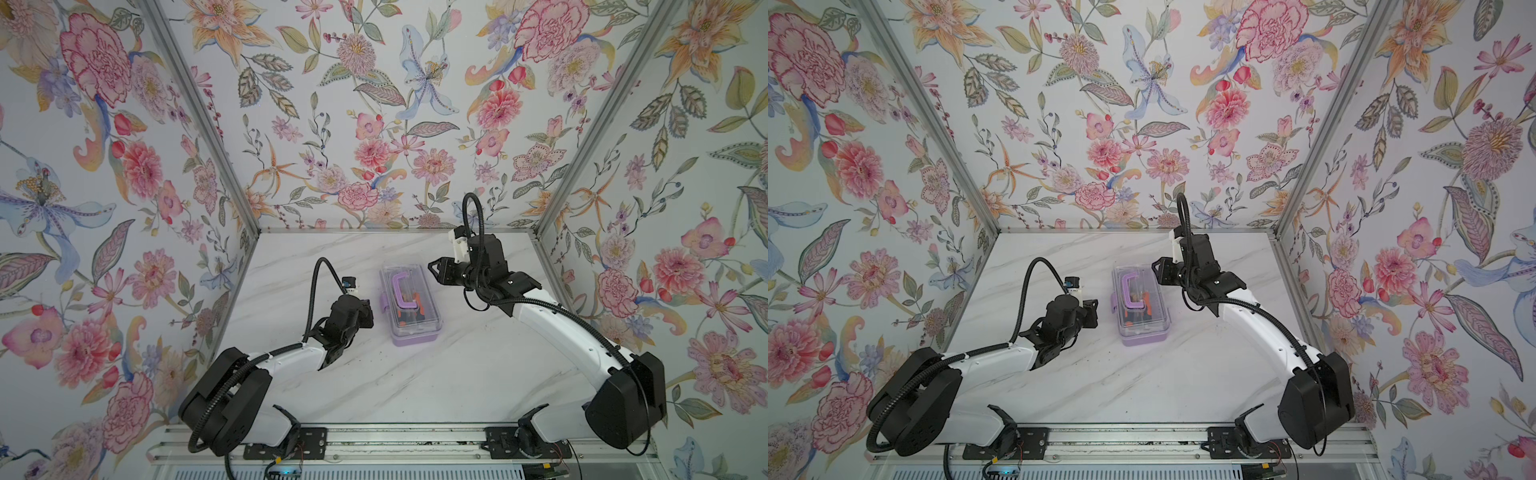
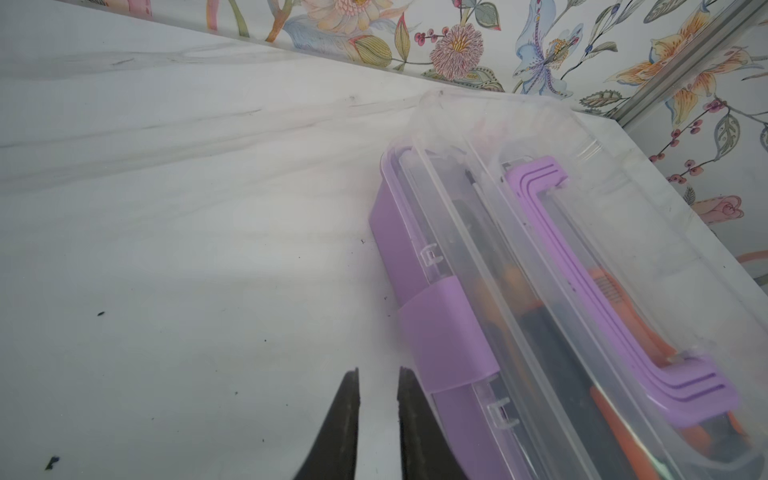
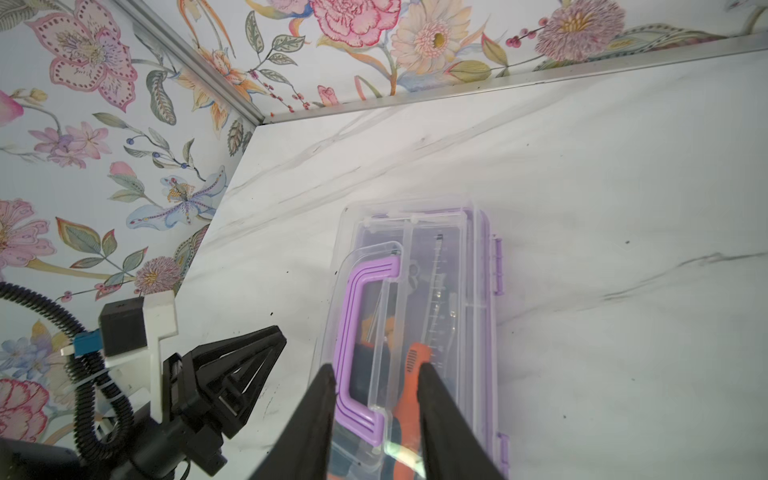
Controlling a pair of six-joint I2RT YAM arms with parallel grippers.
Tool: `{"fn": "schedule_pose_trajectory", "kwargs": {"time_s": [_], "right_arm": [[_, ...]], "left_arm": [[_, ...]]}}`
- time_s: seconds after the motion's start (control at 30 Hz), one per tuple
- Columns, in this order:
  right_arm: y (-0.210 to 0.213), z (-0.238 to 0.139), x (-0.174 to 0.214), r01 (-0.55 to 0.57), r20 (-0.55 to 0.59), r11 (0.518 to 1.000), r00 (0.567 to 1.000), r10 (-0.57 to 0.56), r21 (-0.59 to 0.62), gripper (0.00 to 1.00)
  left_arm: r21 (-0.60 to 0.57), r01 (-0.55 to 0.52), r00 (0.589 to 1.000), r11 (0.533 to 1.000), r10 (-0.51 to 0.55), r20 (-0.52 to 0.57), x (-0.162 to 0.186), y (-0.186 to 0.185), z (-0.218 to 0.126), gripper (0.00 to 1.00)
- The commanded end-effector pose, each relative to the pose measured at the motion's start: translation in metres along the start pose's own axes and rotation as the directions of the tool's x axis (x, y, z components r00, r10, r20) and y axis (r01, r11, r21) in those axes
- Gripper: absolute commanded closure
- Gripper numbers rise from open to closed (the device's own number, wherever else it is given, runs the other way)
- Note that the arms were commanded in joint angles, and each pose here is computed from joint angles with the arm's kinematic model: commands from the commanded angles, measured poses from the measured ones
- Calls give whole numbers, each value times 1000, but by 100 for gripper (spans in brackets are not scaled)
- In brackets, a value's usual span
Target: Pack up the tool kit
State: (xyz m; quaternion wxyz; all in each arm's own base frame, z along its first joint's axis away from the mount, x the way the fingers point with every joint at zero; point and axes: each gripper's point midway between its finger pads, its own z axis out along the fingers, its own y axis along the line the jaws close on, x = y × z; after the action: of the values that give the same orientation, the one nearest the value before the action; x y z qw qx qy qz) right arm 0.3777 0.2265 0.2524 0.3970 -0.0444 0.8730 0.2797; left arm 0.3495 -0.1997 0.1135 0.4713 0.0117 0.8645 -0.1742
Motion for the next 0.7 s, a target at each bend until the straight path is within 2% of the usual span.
{"fn": "schedule_pose_trajectory", "kwargs": {"time_s": [0.0, 0.17, 0.3, 0.67], "right_arm": [[-53, 12, 21, -45, -77, 987, 995, 58, 153, 65], [-100, 33, 43, -92, -142, 969, 982, 127, 229, 66], [-114, 49, 56, -101, -180, 966, 973, 147, 238, 67], [-120, 86, 82, -158, -251, 971, 947, 200, 178, 67]], "left_arm": [[-17, -25, 994, 1000, 23, -105, 13, 1, 12, 79], [-15, -38, 975, 999, 34, -221, 27, -6, 36, 81], [9, -24, 963, 1000, 26, -269, 32, -14, 49, 81], [86, 20, 965, 996, 4, -264, 25, -30, 60, 81]]}}
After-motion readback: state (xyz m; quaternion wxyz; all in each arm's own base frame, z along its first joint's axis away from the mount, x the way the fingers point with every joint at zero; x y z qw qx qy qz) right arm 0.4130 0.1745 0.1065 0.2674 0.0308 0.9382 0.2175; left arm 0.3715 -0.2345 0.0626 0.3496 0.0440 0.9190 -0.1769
